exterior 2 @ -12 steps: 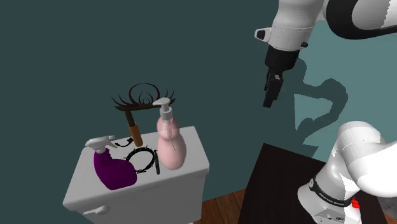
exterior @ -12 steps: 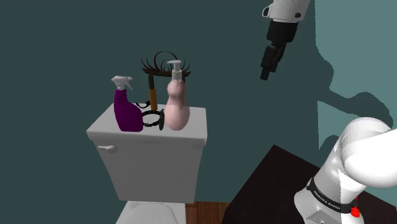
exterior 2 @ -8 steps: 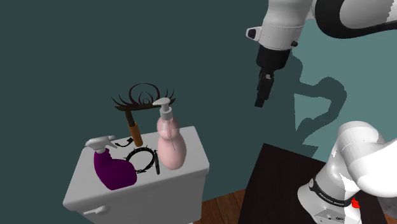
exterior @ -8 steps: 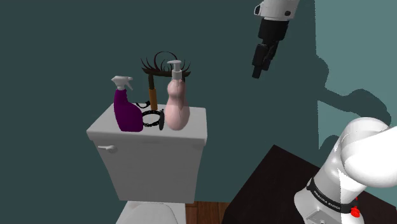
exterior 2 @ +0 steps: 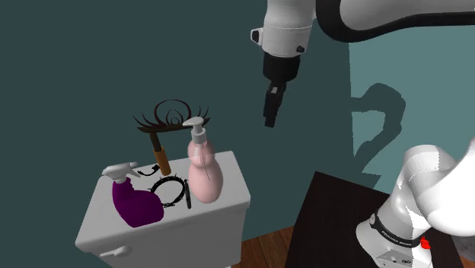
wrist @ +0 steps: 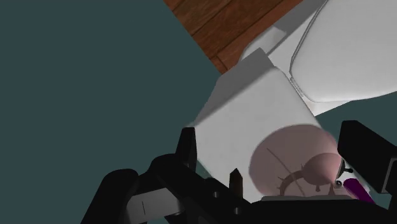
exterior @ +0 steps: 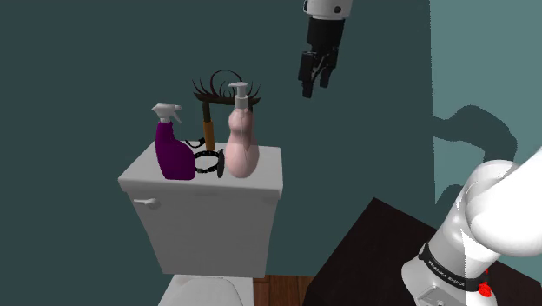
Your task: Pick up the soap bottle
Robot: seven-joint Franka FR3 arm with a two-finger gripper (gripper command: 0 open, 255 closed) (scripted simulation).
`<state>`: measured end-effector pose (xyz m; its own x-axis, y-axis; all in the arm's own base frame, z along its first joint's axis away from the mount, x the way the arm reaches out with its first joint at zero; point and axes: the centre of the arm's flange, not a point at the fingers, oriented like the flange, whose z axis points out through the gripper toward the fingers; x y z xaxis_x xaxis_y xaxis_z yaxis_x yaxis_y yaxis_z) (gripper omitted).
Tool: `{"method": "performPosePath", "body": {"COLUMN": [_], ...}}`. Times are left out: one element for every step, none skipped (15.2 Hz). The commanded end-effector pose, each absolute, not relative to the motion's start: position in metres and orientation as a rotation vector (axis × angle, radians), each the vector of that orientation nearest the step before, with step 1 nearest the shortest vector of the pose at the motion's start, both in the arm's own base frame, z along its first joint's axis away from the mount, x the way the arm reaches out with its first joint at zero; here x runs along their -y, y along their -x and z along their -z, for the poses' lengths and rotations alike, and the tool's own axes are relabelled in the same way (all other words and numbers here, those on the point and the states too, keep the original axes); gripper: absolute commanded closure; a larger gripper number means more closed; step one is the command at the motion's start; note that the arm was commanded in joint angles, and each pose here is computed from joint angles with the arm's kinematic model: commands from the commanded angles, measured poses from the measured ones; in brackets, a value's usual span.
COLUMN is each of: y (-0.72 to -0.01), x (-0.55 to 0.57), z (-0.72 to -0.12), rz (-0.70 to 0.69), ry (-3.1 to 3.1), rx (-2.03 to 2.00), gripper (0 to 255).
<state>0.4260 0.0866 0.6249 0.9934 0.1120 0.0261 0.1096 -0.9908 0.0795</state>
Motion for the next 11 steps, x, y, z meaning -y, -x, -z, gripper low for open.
{"method": "performPosePath", "body": {"y": [-0.450, -0.461, -0.472, -0.483, -0.494, -0.506, -0.517, -0.528, -0.539, -0.550, -0.561], "x": [-0.102, -0.109, -0.117, -0.124, -0.131, -0.138, -0.145, -0.152, -0.160, -0.167, -0.174], "z": [-0.624, -0.625, -0.626, -0.626, -0.627, -0.628, -0.629, -0.630, -0.631, -0.632, -0.633], "rz": [-0.051, -0.053, -0.055, -0.057, -0.059, -0.061, -0.063, -0.065, -0.067, -0.069, -0.071], "ry": [-3.053, -3.050, -3.047, -3.044, -3.041, -3.038, -3.035, -3.032, -3.029, -3.026, -3.023], "rx": [-0.173, -0.175, -0.176, -0.178, -0.180, -0.181, -0.183, -0.184, -0.186, -0.188, -0.189], "gripper": [0, 0, 0, 0, 0, 0, 0, 0, 0, 0, 0]}}
